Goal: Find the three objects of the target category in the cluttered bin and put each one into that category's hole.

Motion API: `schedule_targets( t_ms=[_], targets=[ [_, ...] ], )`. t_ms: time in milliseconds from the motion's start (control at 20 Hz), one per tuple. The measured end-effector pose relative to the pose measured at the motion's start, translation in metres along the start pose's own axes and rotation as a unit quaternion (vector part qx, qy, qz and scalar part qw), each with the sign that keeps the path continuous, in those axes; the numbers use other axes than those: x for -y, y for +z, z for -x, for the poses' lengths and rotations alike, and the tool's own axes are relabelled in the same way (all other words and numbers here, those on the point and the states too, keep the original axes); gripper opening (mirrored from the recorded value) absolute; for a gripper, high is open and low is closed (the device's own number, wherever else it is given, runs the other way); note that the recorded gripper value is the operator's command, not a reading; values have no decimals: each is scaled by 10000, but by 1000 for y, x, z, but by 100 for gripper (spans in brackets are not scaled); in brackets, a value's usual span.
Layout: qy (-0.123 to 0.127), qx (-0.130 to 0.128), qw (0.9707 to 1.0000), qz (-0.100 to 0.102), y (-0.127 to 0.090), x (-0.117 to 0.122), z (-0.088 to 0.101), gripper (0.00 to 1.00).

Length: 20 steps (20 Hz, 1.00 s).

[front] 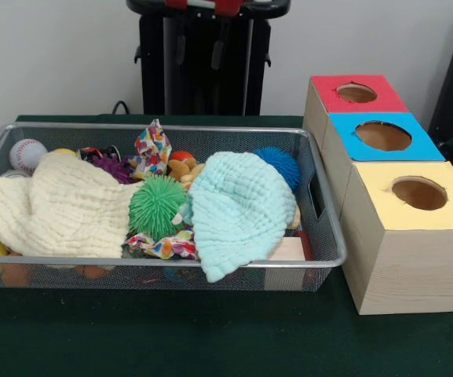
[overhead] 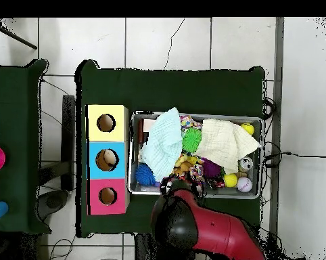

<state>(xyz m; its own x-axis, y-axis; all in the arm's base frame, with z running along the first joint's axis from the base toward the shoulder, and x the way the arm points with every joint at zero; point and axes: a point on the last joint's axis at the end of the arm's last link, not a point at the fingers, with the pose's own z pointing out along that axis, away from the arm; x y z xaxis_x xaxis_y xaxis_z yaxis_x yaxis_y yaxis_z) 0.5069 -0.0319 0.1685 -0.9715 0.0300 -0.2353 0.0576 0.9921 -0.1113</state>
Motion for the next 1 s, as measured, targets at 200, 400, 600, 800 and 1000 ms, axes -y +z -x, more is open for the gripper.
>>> schedule_targets(
  t_ms=[200, 400, 600, 800, 1000],
  targets=[
    [-56, 124, 9998, 150, 7, -8, 9, 100],
    [-231, 120, 9993, 253, 8, -28, 9, 100],
    [-479, 88, 9981, 383, 14, -58, 5, 100],
    [-657, 133, 9966, 476, 22, -80, 1, 100],
    [-805, 285, 9948, 551, 33, -101, -3, 100]
  ],
)
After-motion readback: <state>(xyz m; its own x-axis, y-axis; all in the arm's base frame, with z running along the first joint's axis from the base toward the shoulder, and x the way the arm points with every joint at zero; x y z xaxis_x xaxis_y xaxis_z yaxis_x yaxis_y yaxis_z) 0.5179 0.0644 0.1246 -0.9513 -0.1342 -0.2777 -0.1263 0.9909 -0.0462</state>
